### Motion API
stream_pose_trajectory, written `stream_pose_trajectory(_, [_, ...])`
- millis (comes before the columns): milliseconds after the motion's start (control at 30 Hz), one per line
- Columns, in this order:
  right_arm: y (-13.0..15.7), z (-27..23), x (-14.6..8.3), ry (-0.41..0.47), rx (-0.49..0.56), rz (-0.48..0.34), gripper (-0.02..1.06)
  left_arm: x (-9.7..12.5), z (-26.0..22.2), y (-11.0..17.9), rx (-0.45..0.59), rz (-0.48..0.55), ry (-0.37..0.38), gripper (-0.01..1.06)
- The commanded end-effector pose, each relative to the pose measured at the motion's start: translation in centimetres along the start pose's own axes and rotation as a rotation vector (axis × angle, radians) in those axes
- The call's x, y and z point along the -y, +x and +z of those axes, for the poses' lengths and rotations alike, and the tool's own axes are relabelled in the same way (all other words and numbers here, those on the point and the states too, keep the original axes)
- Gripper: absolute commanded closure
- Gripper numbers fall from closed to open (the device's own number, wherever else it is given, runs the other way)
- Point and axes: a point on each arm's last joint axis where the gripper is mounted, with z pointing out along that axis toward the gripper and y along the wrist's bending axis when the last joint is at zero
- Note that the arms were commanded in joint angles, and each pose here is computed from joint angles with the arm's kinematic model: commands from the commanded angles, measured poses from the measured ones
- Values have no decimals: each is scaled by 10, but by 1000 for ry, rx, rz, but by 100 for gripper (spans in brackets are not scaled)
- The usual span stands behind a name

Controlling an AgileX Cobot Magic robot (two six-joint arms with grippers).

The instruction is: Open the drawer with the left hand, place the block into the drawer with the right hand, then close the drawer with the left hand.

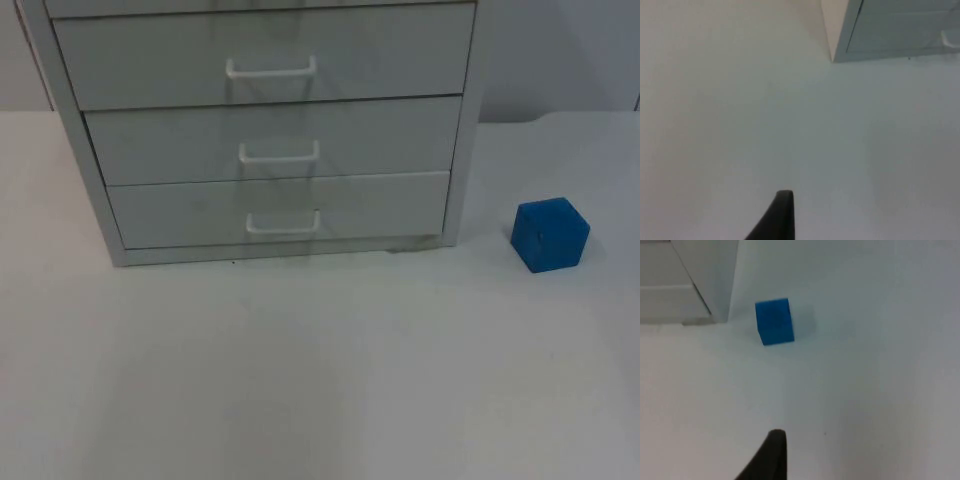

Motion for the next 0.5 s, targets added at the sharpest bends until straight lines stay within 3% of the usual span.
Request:
stream_pose_trajectory(0, [-5,12,1,12,-30,-16,-1,-1,8,-9,-14,-17,4,0])
stream_pose_trajectory(233, [-7,44,2,9,-160,-13,-1,-5,39,-17,-118,10,-2,0])
stream_pose_trajectory(467, [-6,47,1,6,-173,-10,-1,-4,49,-20,-146,31,17,0])
